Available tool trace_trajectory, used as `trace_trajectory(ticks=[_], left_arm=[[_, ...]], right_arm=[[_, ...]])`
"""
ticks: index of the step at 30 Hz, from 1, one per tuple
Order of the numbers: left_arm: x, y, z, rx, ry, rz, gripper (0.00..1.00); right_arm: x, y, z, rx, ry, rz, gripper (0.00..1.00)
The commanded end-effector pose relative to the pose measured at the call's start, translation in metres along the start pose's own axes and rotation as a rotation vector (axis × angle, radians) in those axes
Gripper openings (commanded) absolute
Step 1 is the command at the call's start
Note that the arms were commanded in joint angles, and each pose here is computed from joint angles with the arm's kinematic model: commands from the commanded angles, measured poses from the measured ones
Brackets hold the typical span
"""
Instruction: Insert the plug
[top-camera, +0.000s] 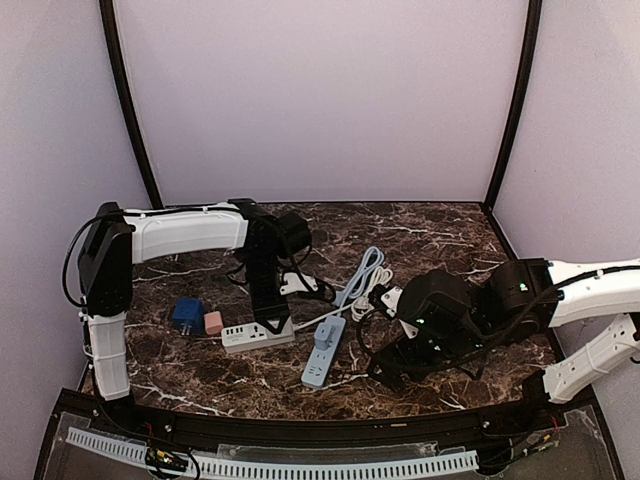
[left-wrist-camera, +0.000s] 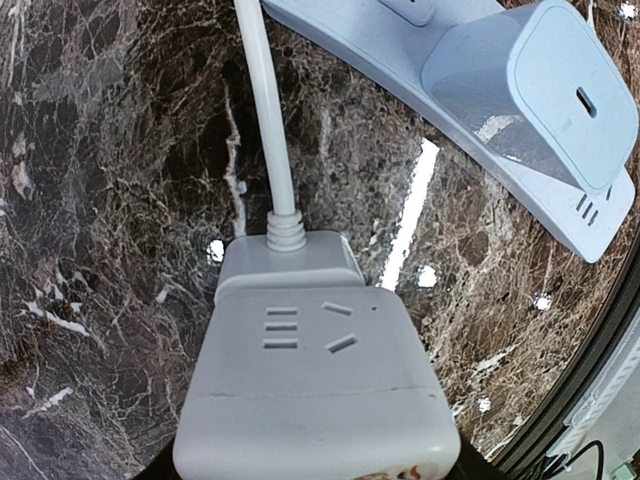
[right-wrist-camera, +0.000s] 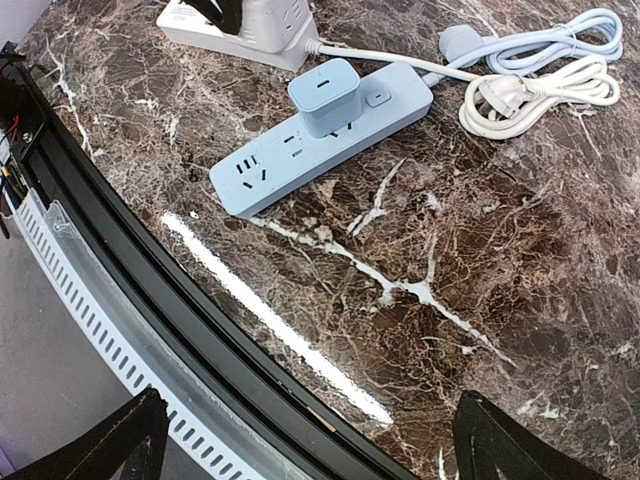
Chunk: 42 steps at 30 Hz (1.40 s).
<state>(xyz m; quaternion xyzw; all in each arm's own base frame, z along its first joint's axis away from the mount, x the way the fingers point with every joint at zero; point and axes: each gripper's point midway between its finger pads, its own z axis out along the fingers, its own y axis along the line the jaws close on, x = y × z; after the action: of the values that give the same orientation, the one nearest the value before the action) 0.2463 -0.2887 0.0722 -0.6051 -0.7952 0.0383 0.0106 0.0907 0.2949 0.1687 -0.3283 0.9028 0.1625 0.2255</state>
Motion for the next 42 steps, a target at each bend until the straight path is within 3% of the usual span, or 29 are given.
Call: trace_trajectory(ticks=[1, 6, 17, 23, 32, 42], left_arm=[[0.009, 0.008, 0.043, 0.029, 0.08, -0.021, 0.01], [-0.003, 0.008, 0.041, 0.011, 0.044, -0.149, 0.01], [0.014, 0.025, 0.05, -0.123, 0.142, -0.028, 0.01], [0.019, 0.025, 0.058, -0.104, 0.144, -0.022, 0.01], [0.021, 0.01, 0.08, -0.05, 0.18, -0.12, 0.01], [0.023, 0.028, 0.069, -0.157, 0.178, -0.205, 0.01]], right_arm=[[0.003, -0.001, -0.002, 0.009, -0.009, -0.011, 0.99], [0.001, -0.003, -0.001, 0.021, -0.015, -0.013, 0.99], [0.001, -0.001, 0.004, 0.025, -0.004, -0.025, 0.99], [0.005, -0.003, 0.002, 0.019, -0.004, -0.01, 0.99], [0.006, -0.002, 0.005, 0.021, 0.006, -0.022, 0.99], [0.002, 0.0, 0.007, 0.027, 0.005, -0.044, 0.99]])
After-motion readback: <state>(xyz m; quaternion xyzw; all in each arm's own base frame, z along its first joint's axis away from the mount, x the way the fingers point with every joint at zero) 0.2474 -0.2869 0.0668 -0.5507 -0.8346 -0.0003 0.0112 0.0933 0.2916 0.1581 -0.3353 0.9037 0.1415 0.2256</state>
